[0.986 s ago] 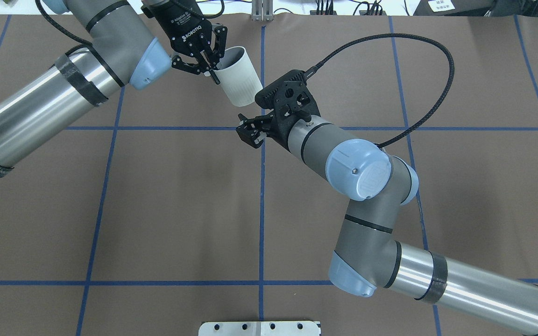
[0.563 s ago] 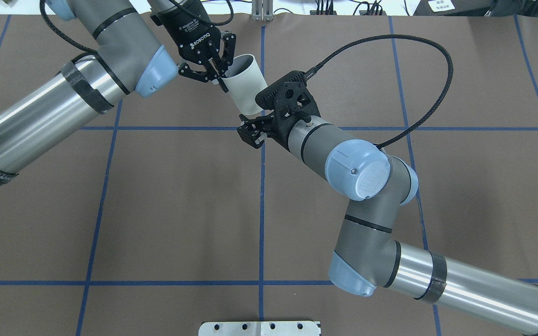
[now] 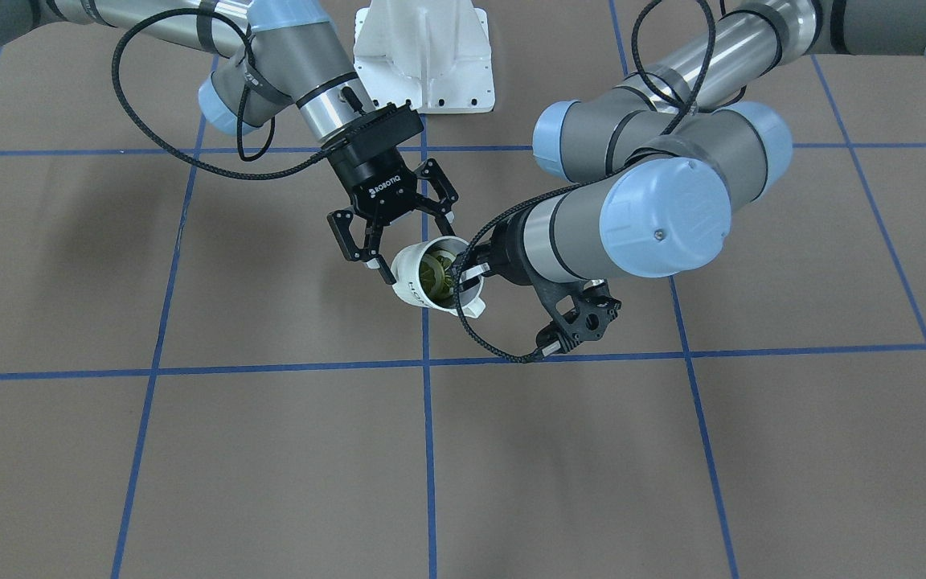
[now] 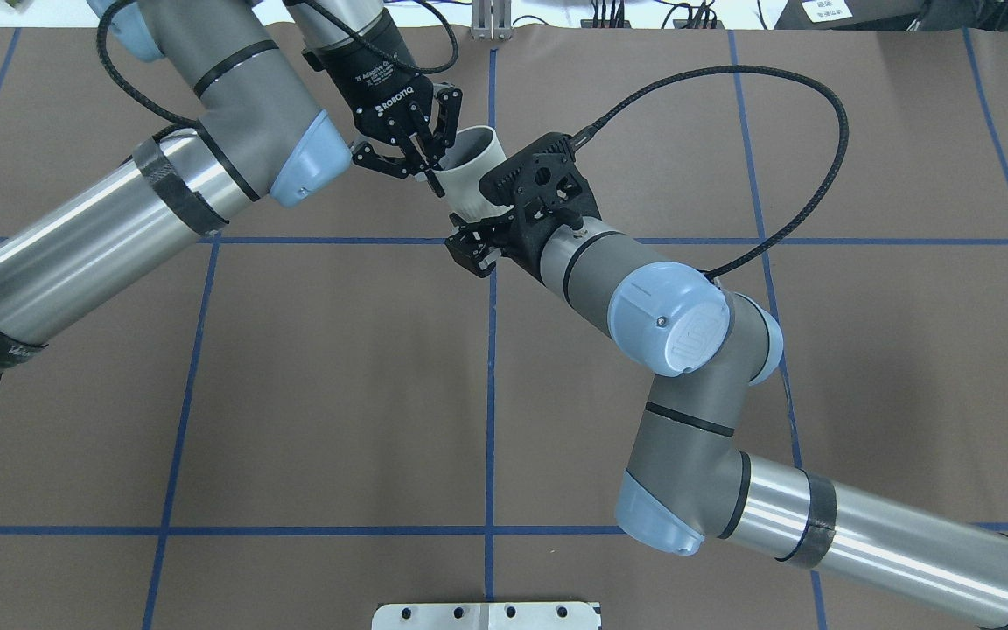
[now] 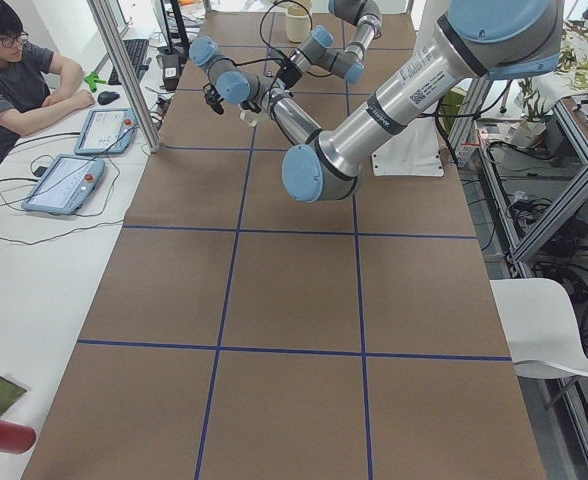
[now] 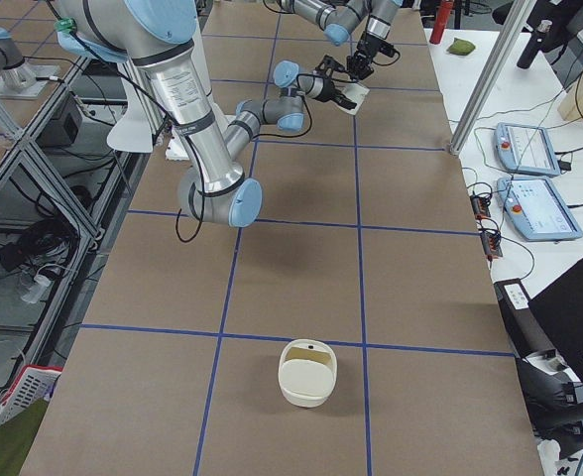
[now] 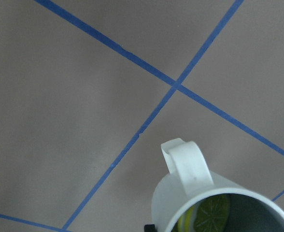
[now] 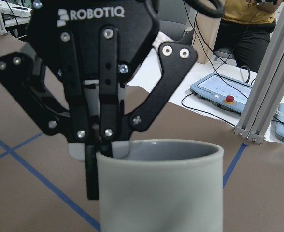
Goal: Left arm hands cup to right arm to dump lemon
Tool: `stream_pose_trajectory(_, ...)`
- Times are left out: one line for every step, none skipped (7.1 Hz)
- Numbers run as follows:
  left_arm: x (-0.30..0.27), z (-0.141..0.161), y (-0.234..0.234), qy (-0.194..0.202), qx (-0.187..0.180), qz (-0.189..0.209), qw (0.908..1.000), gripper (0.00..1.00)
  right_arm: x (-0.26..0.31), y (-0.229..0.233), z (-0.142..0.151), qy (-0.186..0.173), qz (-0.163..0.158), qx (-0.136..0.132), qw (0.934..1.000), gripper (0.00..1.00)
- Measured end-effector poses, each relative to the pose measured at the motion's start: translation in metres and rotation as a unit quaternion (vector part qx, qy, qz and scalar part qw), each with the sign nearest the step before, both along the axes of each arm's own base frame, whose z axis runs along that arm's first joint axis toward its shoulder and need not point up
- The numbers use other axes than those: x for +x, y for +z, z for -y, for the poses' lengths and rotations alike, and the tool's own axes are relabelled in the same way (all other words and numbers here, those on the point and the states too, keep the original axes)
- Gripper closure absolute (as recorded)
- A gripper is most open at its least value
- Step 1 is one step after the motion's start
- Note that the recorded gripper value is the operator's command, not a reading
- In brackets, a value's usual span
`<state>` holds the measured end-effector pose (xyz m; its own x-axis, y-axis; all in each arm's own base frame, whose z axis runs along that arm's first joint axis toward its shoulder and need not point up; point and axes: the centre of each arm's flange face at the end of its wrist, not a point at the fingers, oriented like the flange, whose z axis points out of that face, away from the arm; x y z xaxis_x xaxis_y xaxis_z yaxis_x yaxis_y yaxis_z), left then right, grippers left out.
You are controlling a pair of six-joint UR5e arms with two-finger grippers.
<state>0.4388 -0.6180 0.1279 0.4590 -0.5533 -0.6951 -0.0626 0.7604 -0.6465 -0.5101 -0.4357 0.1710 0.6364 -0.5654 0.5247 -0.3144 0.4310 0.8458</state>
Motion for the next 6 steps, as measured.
stream_pose_trajectory(0.002, -0.003, 0.0, 0.001, -0.002, 0.0, 1.0, 1.0, -0.001, 0.001, 0.001, 0.003, -0.001, 0.0, 1.0, 0.0)
stream_pose_trajectory(0.004, -0.005, 0.0, 0.002, -0.003, 0.001, 1.0, 1.0, -0.002, 0.002, 0.001, 0.004, -0.003, -0.001, 1.0, 0.0)
stream_pose_trajectory(0.004, -0.007, -0.001, 0.003, -0.002, 0.0, 1.0, 1.0, -0.002, 0.003, 0.002, 0.004, -0.003, -0.001, 1.0, 0.0)
stream_pose_trajectory(0.003, -0.01, -0.005, 0.003, -0.001, -0.003, 1.0, 1.0, -0.003, 0.005, 0.002, 0.005, -0.005, -0.002, 1.0, 0.0)
stream_pose_trajectory(0.001, -0.012, -0.008, 0.002, -0.003, -0.003, 1.0, 1.0, -0.003, 0.005, 0.002, 0.005, -0.005, -0.002, 1.0, 0.0)
stream_pose_trajectory(0.002, -0.014, -0.01, 0.002, -0.003, -0.004, 1.0, 1.0, -0.003, 0.006, 0.002, 0.005, -0.006, -0.002, 1.0, 0.0)
